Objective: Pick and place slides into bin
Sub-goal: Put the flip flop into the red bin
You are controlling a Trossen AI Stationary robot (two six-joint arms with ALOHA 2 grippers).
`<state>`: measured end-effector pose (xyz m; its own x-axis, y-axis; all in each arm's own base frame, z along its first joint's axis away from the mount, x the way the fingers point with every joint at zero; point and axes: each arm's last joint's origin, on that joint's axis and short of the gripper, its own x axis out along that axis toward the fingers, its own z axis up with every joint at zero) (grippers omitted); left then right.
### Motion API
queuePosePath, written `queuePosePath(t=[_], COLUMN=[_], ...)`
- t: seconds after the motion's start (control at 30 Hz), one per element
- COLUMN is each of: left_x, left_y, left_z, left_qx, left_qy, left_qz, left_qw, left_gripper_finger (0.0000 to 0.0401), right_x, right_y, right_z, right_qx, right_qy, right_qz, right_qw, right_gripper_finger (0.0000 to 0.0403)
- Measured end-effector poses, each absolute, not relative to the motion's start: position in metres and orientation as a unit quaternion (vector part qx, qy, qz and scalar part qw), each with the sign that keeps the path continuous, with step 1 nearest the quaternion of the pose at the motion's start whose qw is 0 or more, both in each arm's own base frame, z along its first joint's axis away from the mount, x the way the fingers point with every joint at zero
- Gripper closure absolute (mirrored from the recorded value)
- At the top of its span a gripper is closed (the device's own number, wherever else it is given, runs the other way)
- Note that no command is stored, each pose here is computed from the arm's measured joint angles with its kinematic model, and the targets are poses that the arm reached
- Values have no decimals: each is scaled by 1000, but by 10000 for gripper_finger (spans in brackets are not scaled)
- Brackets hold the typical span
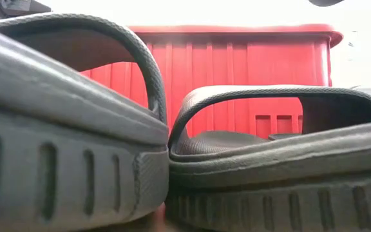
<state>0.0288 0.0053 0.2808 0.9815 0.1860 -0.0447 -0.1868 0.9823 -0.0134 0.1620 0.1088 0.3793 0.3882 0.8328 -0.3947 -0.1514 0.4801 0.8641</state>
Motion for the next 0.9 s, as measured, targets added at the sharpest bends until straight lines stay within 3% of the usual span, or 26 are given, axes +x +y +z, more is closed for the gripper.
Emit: queuePosePath(t=[0.3, 0.53, 0.77, 0.9], left_x=[29, 29, 29, 29], left_y=[5, 5, 5, 5], left_z=[281, 280, 280, 280], left_qx=[-9, -6, -10, -10], left_qy=[23, 26, 25, 25], left_qz=[93, 93, 94, 93], left_qw=[995, 995, 995, 995], left_gripper_finger=[370, 370, 370, 370], right_x=[178, 198, 206, 219], right_y=[56, 16, -16, -28], right_z=[411, 437, 463, 475], right_qx=[332, 285, 228, 211], right_qy=[362, 390, 487, 447], right_qz=[212, 155, 110, 127], right_qw=[845, 862, 836, 860], right_gripper_finger=[403, 403, 403, 403])
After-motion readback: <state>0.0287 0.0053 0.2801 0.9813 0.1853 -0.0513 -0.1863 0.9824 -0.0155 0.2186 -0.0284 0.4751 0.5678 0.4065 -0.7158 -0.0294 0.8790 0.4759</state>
